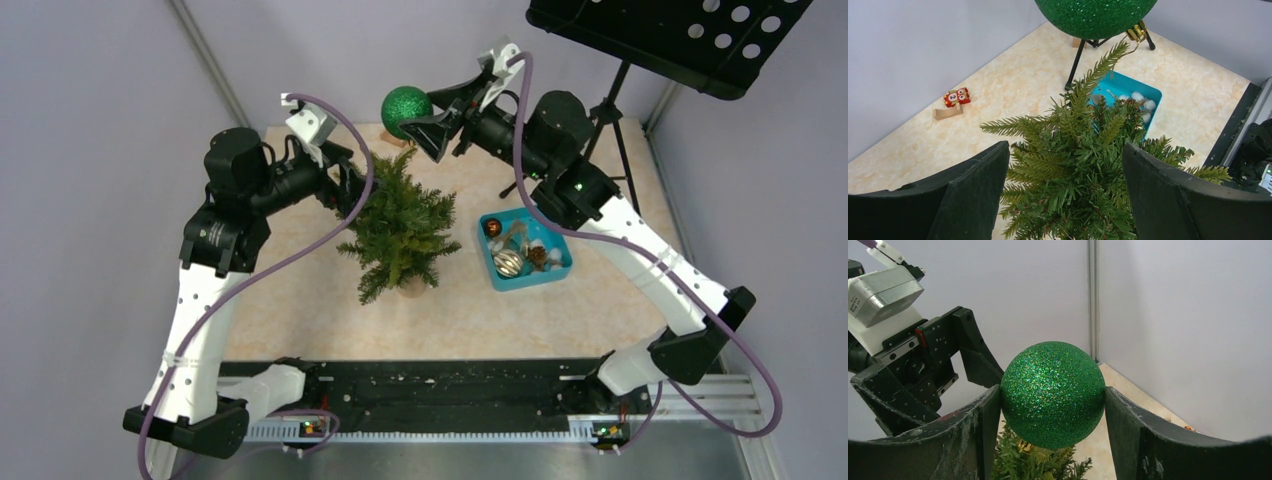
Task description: Decorate the small christmas tree
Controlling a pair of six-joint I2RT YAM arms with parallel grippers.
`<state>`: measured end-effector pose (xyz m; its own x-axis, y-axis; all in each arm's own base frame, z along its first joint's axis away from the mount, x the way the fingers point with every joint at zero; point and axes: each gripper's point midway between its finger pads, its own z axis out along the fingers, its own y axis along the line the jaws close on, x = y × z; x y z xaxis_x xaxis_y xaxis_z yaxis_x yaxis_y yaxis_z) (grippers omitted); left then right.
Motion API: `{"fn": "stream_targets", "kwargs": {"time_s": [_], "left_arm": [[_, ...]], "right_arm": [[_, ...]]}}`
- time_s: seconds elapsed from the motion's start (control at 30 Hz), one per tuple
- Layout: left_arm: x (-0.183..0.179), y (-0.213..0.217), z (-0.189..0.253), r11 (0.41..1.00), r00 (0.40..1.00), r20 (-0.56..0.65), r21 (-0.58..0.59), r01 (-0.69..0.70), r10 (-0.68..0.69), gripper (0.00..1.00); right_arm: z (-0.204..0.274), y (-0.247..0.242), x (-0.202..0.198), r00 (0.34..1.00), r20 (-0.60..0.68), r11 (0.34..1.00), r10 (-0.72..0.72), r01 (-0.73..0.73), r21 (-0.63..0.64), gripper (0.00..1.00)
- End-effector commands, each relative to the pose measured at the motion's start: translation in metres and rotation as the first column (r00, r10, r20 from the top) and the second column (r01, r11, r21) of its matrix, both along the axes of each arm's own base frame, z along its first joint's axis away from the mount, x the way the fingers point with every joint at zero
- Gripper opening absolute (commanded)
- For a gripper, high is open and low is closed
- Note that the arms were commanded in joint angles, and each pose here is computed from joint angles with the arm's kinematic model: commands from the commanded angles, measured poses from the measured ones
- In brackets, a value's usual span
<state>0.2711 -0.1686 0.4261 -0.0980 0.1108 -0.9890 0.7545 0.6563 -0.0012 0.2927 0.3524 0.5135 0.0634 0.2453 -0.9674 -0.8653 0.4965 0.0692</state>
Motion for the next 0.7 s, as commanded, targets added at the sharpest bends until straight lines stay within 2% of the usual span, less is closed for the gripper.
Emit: {"fn": "stream_targets", "kwargs": {"time_s": [0.0,0.27,0.67], "left_arm": [[-0.003,0.000,0.016,1.000,0.997,0.071,-0.016,0.003,-0.001,0.87],[-0.004,0.001,0.015,1.000,0.997,0.074,-0.010,0.004,-0.003,0.87],[-0.005,-0.002,0.012,1.000,0.998,0.067,-0.017,0.016,-0.015,0.87]], "right_arm": [[0.017,0.000,0.002,0.998,0.051,0.999,-0.028,0.028,0.017,0.40],[0.015,-0.005,0.018,0.993,0.051,0.994,-0.108,0.108,0.006,0.40],[0.013,0.002,0.030,0.992,-0.005,0.992,-0.125,0.125,0.030,0.40]]}}
